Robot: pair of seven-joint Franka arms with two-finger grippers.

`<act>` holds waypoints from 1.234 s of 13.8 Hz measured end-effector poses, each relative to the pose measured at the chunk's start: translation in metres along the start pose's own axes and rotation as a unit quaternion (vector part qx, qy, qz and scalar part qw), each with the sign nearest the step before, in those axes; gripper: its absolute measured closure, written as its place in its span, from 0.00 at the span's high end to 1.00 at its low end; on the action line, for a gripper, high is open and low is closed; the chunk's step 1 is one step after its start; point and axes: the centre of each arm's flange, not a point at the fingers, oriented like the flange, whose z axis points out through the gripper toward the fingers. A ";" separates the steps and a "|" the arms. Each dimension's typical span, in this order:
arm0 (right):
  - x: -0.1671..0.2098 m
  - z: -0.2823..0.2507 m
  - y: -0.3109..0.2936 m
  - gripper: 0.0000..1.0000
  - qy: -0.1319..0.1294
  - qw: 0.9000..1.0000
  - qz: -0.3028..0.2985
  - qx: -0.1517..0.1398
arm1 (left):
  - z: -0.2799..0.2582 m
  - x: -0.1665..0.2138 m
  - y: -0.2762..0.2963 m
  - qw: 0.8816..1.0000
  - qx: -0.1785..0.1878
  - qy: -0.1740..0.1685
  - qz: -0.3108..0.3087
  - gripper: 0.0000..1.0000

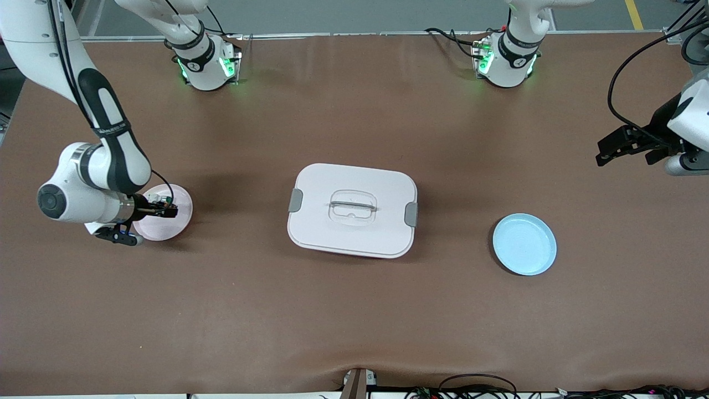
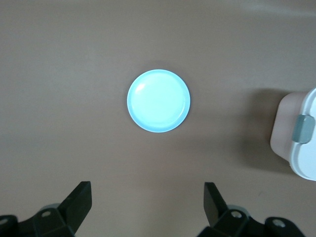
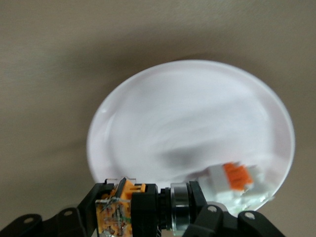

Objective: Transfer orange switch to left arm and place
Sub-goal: 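Carry the switch over the box with the right gripper while the left gripper approaches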

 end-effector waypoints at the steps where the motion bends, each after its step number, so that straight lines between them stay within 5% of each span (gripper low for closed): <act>1: -0.001 -0.008 -0.006 0.73 -0.010 1.000 0.019 0.017 | -0.006 0.000 0.004 1.000 -0.020 0.004 -0.001 1.00; 6: -0.025 -0.036 -0.100 0.73 -0.017 0.988 0.145 0.051 | -0.026 -0.002 0.037 0.987 -0.158 0.008 0.000 1.00; 9: -0.044 -0.061 -0.181 0.73 -0.011 0.973 0.219 0.069 | -0.021 0.005 0.069 0.967 -0.253 0.000 0.002 1.00; 12: -0.060 -0.087 -0.236 0.73 -0.027 0.955 0.270 0.122 | 0.005 0.025 0.102 0.945 -0.327 -0.010 -0.006 1.00; 17: -0.082 -0.130 -0.297 0.73 -0.058 0.917 0.346 0.189 | 0.044 0.022 0.211 0.935 -0.353 -0.017 0.036 1.00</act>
